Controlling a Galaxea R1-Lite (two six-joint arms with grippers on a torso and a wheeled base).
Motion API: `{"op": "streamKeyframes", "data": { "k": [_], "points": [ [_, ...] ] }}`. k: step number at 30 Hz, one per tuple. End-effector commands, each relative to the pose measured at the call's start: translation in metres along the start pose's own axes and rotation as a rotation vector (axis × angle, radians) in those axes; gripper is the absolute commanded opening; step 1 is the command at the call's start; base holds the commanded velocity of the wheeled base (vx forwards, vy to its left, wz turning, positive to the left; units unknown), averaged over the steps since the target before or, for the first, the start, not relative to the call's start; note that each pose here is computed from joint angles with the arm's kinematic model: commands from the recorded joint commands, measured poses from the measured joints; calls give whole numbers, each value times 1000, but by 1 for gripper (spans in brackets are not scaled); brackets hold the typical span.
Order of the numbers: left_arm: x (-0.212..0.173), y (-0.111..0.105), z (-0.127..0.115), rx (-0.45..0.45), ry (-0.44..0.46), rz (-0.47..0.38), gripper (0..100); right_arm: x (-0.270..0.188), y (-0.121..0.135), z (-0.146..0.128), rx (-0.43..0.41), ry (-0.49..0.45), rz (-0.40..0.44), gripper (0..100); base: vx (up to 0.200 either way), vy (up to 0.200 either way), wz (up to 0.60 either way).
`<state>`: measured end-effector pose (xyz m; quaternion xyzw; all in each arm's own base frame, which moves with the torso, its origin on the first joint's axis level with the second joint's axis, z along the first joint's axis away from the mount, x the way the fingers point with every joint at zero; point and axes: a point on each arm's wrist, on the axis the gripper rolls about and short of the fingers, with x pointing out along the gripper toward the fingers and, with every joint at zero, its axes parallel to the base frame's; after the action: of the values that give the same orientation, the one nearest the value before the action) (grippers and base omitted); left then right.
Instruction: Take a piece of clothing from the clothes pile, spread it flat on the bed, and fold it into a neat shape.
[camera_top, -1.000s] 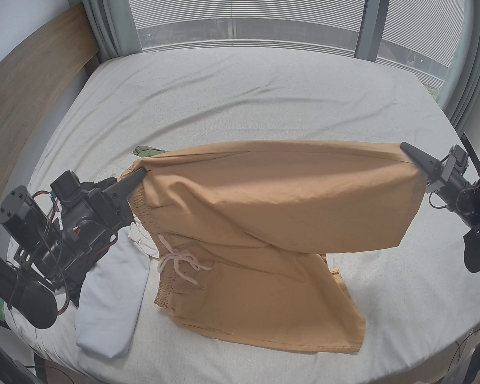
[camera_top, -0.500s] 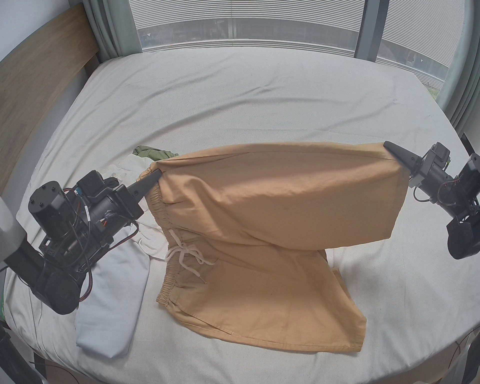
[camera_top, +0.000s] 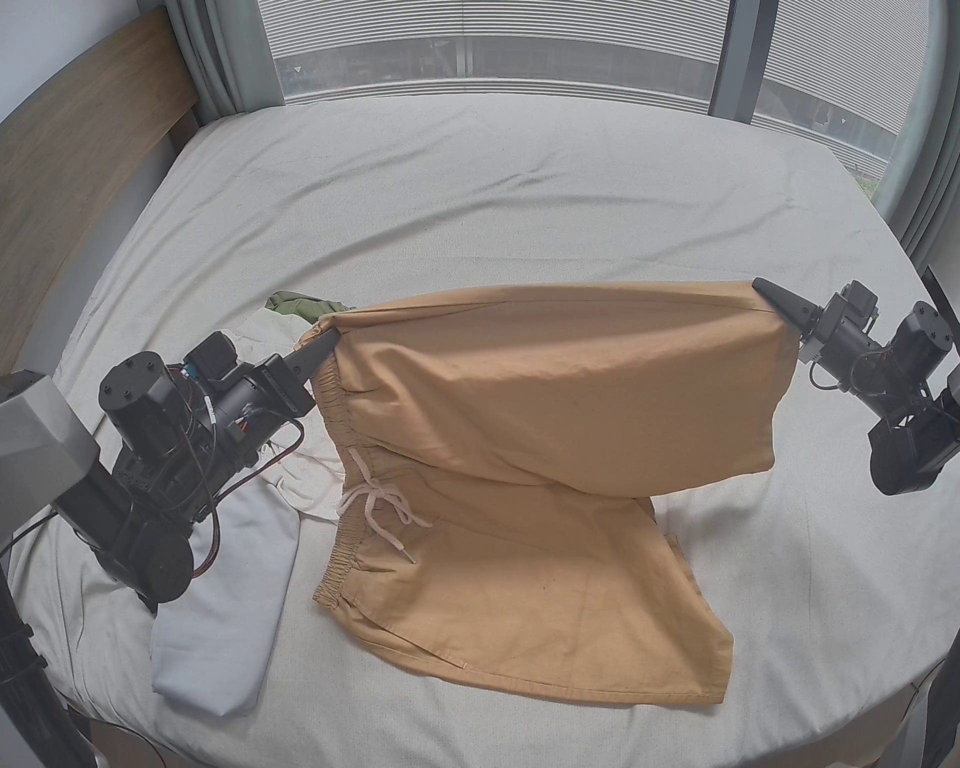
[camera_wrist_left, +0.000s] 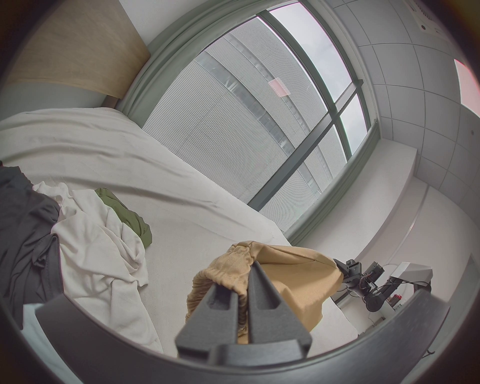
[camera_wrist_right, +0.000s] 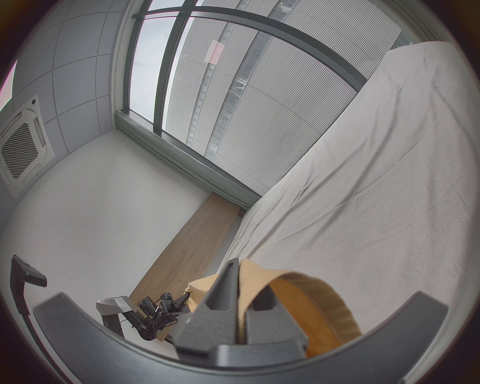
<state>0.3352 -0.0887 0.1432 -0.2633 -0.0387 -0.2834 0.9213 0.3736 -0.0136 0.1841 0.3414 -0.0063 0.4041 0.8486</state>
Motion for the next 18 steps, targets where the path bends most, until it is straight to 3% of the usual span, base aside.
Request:
{"op": "streamKeyframes", "data": {
  "k": [1, 13, 18],
  "points": [
    [18, 15, -11, 0, -15, 26, 0, 9, -23, -3, 2, -1, -4, 0, 0, 0, 0],
    [44, 31, -22, 0, -51, 24, 0, 11, -57, 0, -15, -22, -22, 0, 0, 0, 0],
    [51, 39, -30, -3, -49, 29, 0, 13, -59, 1, -19, -25, -19, 0, 0, 0, 0]
  ]
}}
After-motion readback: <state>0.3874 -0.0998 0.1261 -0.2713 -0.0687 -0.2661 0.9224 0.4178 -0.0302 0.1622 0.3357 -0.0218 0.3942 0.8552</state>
